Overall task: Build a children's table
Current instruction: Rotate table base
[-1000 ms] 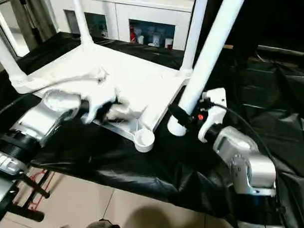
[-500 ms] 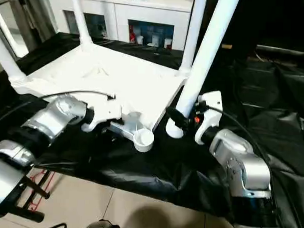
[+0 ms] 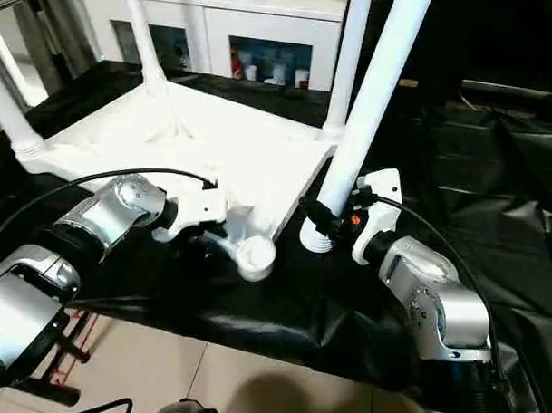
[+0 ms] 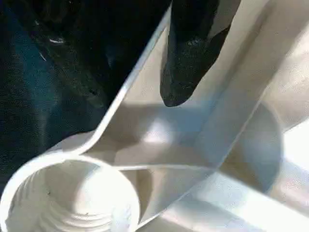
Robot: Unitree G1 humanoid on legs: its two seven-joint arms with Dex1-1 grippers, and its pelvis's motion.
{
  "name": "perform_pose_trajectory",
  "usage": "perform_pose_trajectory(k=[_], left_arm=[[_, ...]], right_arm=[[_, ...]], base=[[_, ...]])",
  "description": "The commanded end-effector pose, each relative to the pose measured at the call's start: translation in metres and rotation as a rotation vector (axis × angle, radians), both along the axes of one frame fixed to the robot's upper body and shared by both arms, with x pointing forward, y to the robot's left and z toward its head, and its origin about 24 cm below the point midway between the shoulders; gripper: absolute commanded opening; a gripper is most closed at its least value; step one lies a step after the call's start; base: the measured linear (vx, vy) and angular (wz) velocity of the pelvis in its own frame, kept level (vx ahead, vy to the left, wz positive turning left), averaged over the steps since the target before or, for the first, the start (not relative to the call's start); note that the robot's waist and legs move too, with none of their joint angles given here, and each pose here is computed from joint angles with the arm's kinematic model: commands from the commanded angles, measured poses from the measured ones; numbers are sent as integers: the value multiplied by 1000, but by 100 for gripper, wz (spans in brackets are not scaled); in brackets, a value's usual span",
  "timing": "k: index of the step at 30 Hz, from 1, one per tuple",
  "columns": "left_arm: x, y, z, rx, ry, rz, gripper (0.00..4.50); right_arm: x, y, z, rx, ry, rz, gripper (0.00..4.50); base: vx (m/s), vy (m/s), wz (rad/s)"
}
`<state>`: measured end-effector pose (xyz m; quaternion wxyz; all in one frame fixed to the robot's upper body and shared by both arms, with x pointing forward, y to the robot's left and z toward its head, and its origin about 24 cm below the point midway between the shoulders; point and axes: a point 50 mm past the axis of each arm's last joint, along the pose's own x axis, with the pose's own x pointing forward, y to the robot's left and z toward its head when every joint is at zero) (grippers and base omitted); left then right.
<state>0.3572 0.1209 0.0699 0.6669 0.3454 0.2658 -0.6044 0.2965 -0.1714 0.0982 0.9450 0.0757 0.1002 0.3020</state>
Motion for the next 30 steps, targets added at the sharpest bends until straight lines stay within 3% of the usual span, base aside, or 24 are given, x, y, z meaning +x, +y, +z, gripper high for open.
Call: perform_pose_trajectory(k=[1, 7, 12, 18, 22, 27, 28, 30], left_arm=[[-6, 1, -3, 44, 89, -57, 159], [-12, -5, -1, 54, 161, -125, 107], [-12, -10, -5, 57, 150, -109, 77], [-5, -28, -3, -91, 142, 67, 49], [4, -38, -3, -155, 14, 192, 31], [4, -45, -2, -198, -10, 206, 12], [6, -49, 0, -222, -86, 187, 7], [6, -51, 2, -239, -155, 163, 2]], right_arm=[[1, -1, 6, -16, -31, 1, 193], [3, -3, 6, -33, -34, 0, 193], [3, -3, 5, -42, -35, 0, 193], [2, -3, 4, -39, -31, 0, 192], [3, -3, 1, -41, -23, -13, 191], [3, -3, 0, -41, -22, -14, 191], [3, -3, 0, -44, -21, -16, 191], [3, -3, -1, -48, -20, -18, 191]], base=[[0, 0, 0], [0, 0, 0], [0, 0, 0], [0, 0, 0], [0, 0, 0], [0, 0, 0], [0, 0, 0], [0, 0, 0]])
